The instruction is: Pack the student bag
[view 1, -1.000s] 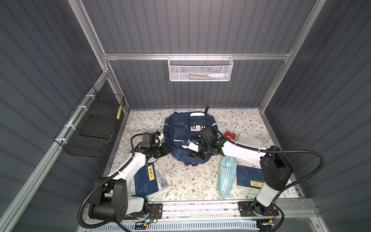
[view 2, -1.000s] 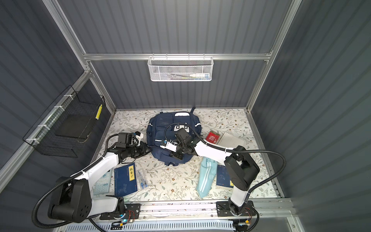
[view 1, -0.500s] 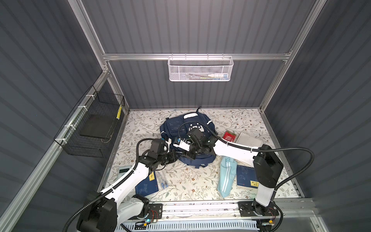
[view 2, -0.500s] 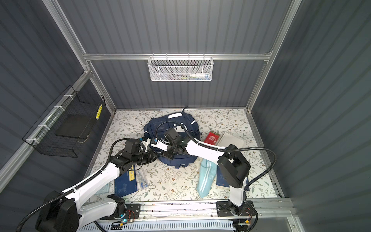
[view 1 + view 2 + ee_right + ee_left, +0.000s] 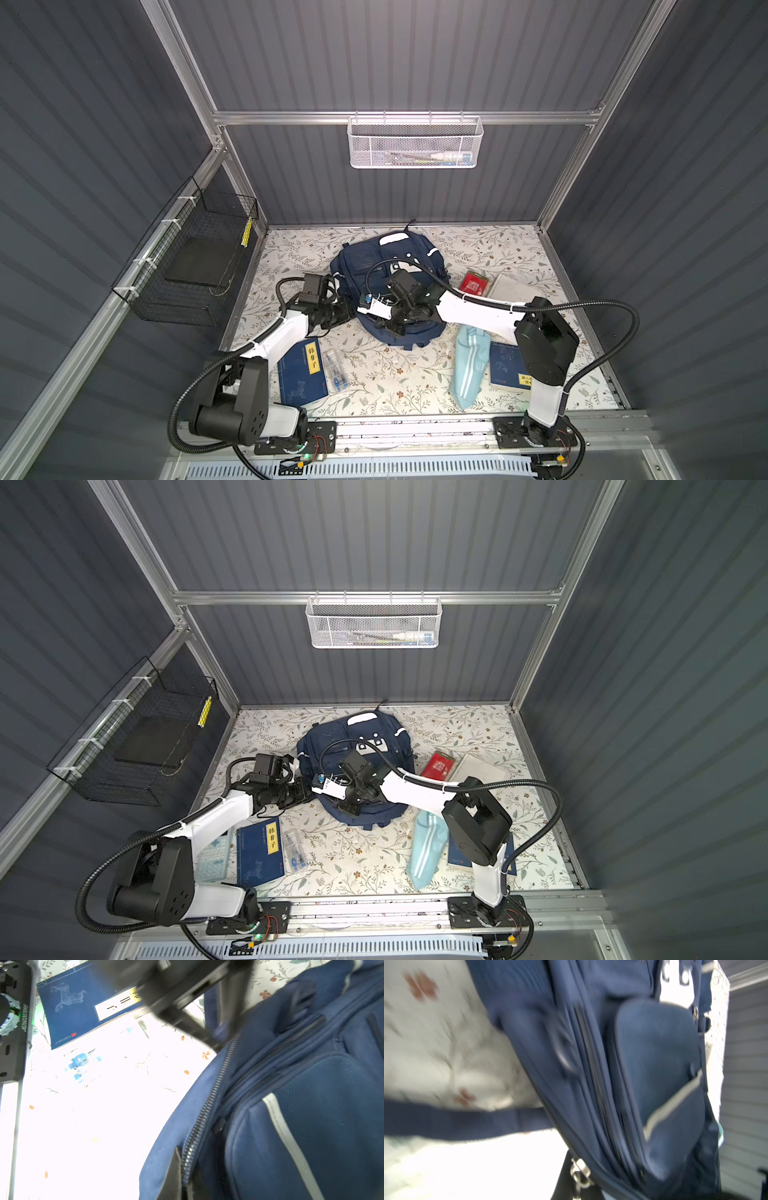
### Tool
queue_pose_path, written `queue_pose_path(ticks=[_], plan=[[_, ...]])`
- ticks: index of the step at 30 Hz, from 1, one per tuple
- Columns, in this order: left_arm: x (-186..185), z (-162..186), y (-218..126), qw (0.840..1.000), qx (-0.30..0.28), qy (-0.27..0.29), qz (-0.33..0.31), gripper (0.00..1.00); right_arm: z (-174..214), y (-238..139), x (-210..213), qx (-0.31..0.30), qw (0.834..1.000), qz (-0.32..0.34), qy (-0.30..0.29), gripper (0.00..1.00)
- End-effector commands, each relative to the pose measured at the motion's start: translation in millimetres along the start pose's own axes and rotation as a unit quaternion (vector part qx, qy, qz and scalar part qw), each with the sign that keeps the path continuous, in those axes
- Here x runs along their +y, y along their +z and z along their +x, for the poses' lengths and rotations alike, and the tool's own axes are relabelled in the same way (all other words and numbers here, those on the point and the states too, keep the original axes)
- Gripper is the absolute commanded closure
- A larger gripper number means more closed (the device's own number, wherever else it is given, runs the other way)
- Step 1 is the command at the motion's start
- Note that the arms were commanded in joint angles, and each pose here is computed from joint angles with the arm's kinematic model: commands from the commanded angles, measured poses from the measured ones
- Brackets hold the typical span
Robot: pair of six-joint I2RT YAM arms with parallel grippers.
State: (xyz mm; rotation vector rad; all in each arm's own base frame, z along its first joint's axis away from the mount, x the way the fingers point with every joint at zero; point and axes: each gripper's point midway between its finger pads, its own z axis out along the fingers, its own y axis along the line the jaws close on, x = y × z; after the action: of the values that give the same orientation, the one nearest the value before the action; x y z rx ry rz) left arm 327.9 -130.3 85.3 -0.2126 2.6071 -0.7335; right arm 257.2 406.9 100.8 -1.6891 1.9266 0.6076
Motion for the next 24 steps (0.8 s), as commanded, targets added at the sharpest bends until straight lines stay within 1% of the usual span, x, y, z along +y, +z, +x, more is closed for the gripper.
queue_pose_path(ticks=[1,2,6,8,10,11,12,14,15,20,21,23,24], plan=[[30,-64,-9,0.995,-0.085,0.003,-0.061,1.00,38,-9,26,0.066,0.996,-0.051,0.016,1.00],[38,-72,-6,0.993,-0.092,0.001,-0.075,0.98,40,-10,27,0.069,0.996,-0.052,0.017,1.00],[61,-94,1,0.987,-0.104,-0.001,-0.119,0.98,49,-10,29,0.076,0.996,-0.050,0.011,1.00],[70,-100,4,0.985,-0.106,-0.001,-0.133,0.98,53,-11,31,0.081,0.995,-0.052,0.014,1.00],[76,-103,7,0.984,-0.103,-0.001,-0.143,0.96,58,-12,33,0.087,0.995,-0.051,0.015,1.00],[78,-103,8,0.984,-0.102,-0.003,-0.144,0.93,59,-12,32,0.088,0.995,-0.047,0.013,1.00],[78,-104,9,0.985,-0.103,-0.004,-0.142,0.93,59,-13,30,0.085,0.995,-0.043,0.012,1.00],[75,-103,12,0.986,-0.106,-0.008,-0.129,0.92,55,-15,27,0.077,0.996,-0.038,0.010,1.00],[74,-102,13,0.987,-0.105,-0.008,-0.124,0.92,56,-17,20,0.082,0.996,-0.017,0.005,1.00],[75,-103,15,0.987,-0.098,-0.003,-0.128,0.90,48,-22,17,0.064,0.998,-0.005,-0.002,1.00],[76,-104,14,0.987,-0.098,-0.004,-0.129,0.86,50,-23,16,0.064,0.998,-0.003,-0.002,1.00],[73,-108,12,0.987,-0.104,-0.004,-0.125,0.70,51,-23,15,0.060,0.998,0.002,-0.002,1.00],[71,-108,11,0.987,-0.103,-0.004,-0.123,0.65,49,-24,14,0.057,0.998,0.006,0.000,0.89]])
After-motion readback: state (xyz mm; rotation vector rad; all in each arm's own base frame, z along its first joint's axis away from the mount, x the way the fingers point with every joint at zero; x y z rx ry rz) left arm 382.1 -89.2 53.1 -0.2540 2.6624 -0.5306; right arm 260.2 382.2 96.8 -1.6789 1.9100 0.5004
